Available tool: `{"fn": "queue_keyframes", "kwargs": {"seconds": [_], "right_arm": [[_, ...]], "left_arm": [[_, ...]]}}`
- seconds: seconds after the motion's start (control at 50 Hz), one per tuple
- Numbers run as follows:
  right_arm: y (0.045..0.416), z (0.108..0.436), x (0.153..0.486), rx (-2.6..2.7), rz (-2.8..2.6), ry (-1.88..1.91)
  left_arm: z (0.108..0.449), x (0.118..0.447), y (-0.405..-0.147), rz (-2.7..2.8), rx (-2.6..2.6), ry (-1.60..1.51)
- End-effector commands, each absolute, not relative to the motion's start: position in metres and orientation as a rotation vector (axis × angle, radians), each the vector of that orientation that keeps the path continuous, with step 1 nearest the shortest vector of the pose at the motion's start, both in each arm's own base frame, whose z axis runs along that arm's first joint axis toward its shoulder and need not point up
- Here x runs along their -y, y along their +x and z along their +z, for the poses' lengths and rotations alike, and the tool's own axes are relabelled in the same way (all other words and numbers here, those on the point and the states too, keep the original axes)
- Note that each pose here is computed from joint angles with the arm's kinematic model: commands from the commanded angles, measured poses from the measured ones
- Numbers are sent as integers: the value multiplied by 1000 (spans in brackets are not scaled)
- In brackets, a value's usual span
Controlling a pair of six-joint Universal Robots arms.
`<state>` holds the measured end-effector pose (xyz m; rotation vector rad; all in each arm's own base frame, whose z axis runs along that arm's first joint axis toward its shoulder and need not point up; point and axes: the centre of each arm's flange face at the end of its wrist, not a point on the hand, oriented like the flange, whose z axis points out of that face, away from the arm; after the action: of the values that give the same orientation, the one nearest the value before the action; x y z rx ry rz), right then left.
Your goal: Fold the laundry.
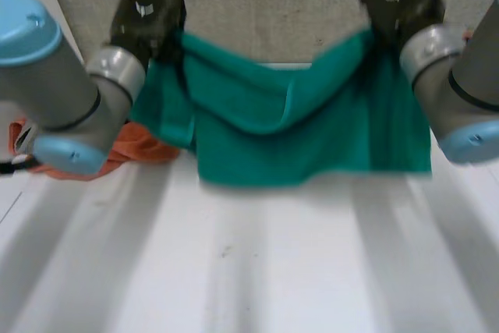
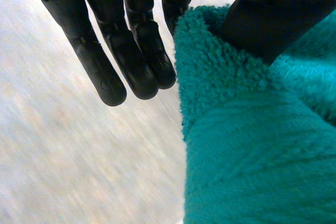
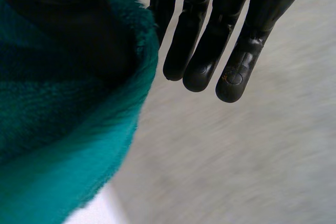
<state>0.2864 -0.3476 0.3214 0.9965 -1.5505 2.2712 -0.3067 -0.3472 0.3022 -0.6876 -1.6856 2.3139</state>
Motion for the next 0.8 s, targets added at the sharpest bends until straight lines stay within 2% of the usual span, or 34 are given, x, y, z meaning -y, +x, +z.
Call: {"fn": "queue_keyframes", "kwargs": {"seconds": [0.02, 0.08, 0.14, 0.22, 0.26, 0.3, 0.32, 0.34, 0.42, 0.5, 0.6, 0.7, 0.8], "right_arm": [[289, 357, 367, 1263, 2594, 719], [286, 350, 355, 1312, 2593, 764], [284, 343, 341, 1349, 2588, 829], [276, 305, 318, 1478, 2494, 1015], [264, 275, 308, 1602, 2395, 1119], [256, 253, 299, 1697, 2311, 1189], [249, 231, 289, 1774, 2232, 1266], [247, 220, 284, 1808, 2191, 1308], [240, 170, 257, 1903, 1996, 1510], [233, 135, 242, 1891, 1799, 1654], [225, 139, 248, 1866, 1715, 1619], [229, 197, 265, 1918, 1868, 1427], [237, 227, 271, 2135, 1919, 1408]], "left_arm": [[363, 353, -307, 2580, 1387, -484], [362, 340, -305, 2566, 1395, -494], [341, 327, -300, 2504, 1487, -542], [293, 312, -296, 2359, 1670, -633], [261, 304, -293, 2255, 1791, -688], [244, 300, -291, 2194, 1855, -715], [233, 297, -290, 2155, 1893, -731], [209, 294, -289, 2076, 1971, -765], [163, 291, -286, 1931, 2121, -831], [144, 288, -284, 1842, 2207, -898], [144, 284, -281, 1805, 2247, -966], [173, 280, -278, 1889, 2197, -981], [189, 268, -271, 1927, 2175, -969]]}}
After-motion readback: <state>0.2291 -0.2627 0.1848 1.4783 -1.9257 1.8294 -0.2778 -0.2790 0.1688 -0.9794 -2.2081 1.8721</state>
